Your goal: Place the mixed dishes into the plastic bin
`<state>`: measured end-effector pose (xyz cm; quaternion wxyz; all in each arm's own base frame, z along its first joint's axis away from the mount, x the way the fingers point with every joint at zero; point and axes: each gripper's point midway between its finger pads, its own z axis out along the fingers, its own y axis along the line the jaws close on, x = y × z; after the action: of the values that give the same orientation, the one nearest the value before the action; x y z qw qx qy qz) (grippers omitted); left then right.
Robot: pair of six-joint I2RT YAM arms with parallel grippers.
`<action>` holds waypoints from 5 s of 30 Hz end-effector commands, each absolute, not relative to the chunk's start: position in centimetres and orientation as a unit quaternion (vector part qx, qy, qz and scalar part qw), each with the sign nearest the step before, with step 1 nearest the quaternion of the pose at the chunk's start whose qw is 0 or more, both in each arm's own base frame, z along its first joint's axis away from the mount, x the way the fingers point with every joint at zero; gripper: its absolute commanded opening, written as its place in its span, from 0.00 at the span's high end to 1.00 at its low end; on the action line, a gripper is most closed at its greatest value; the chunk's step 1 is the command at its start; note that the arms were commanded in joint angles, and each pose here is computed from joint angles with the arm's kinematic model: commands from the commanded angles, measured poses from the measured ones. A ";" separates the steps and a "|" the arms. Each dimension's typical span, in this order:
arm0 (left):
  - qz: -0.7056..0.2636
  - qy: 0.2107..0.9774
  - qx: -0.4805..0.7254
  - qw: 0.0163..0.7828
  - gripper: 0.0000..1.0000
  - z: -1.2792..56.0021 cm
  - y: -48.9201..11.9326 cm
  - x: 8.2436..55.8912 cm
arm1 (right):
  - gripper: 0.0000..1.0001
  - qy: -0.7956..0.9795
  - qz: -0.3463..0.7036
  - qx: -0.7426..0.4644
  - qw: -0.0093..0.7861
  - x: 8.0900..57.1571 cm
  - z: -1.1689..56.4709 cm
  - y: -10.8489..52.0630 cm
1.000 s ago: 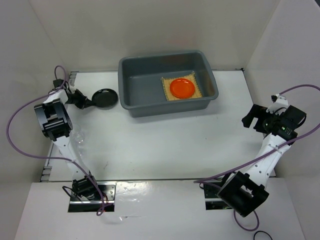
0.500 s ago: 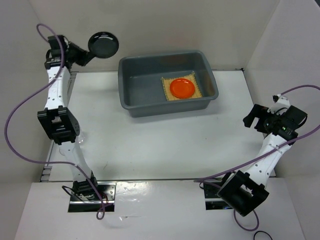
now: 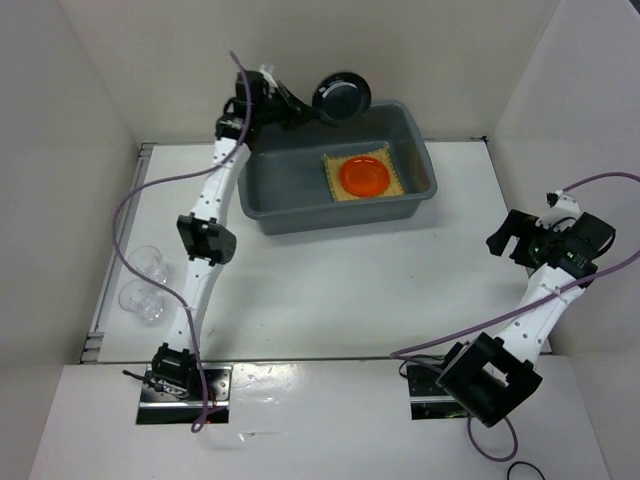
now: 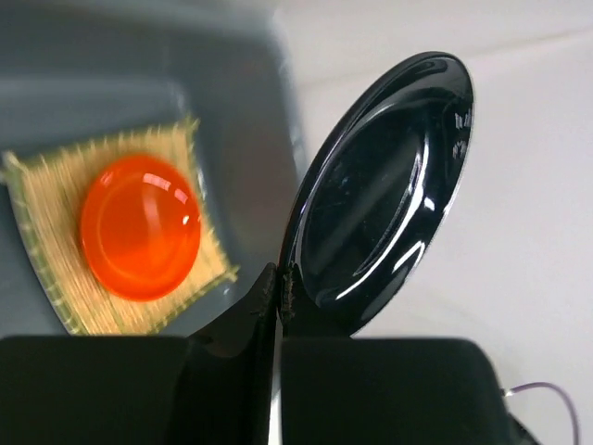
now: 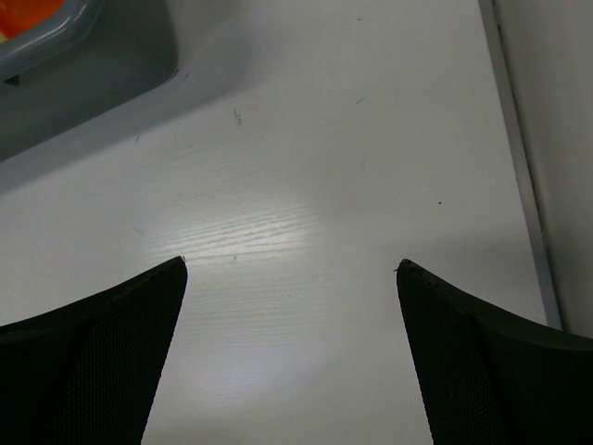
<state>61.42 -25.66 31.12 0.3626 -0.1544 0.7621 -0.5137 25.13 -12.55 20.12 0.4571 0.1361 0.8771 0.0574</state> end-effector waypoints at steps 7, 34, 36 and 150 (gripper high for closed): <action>-0.545 0.775 -0.172 0.269 1.00 20.9 -35.0 61.2 | 0.02 0.889 0.119 0.108 0.429 26.6 17.5 -12.5; -0.492 0.806 -0.246 0.219 0.68 10.2 -35.2 62.3 | 0.03 0.887 0.181 0.111 0.410 27.8 15.0 -12.1; -0.496 0.803 -0.243 0.224 0.60 10.0 -35.3 62.5 | 0.03 0.886 0.179 0.109 0.413 27.7 15.0 -12.1; -0.092 0.960 0.111 0.240 0.84 9.8 -22.4 50.3 | 0.05 0.893 0.307 0.105 0.313 29.8 9.3 -7.8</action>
<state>49.64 -22.91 9.20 0.2274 0.1086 0.9630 -0.0954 29.05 -7.48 8.37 0.2981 0.1112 0.8978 0.3045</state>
